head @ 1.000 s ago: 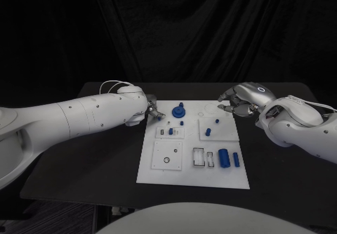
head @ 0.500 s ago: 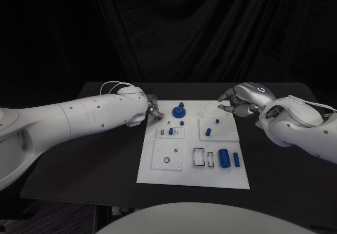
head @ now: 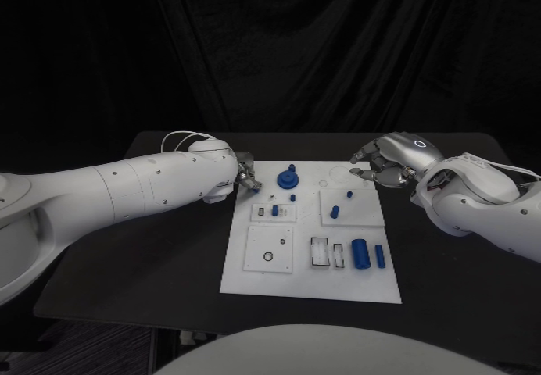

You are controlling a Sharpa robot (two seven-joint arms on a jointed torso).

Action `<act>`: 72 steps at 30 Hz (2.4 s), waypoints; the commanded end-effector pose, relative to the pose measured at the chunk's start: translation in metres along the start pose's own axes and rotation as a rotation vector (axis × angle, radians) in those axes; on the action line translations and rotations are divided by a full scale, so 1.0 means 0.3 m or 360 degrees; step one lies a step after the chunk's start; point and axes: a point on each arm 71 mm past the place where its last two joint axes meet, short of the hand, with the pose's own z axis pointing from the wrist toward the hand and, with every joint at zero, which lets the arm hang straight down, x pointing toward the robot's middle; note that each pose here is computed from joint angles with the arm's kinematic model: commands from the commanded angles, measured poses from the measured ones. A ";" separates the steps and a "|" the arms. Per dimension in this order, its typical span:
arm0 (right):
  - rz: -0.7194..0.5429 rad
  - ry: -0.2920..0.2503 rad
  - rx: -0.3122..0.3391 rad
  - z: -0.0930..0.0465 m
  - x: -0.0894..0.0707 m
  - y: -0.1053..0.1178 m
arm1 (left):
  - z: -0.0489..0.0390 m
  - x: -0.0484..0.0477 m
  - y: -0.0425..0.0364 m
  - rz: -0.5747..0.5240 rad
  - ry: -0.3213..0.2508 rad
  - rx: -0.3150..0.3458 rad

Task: Assemble the parts on the task board

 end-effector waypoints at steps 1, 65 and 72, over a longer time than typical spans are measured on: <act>-0.0002 0.0014 0.0032 -0.003 0.004 -0.005 | -0.002 0.001 -0.004 -0.0026 -0.0026 0.0035; 0.0020 0.0027 0.0089 -0.018 0.001 -0.036 | -0.153 0.164 0.016 -0.0248 -0.0030 0.0146; 0.0020 0.0032 0.0090 -0.016 0.002 -0.034 | -0.154 0.171 0.017 -0.0235 -0.0004 0.0145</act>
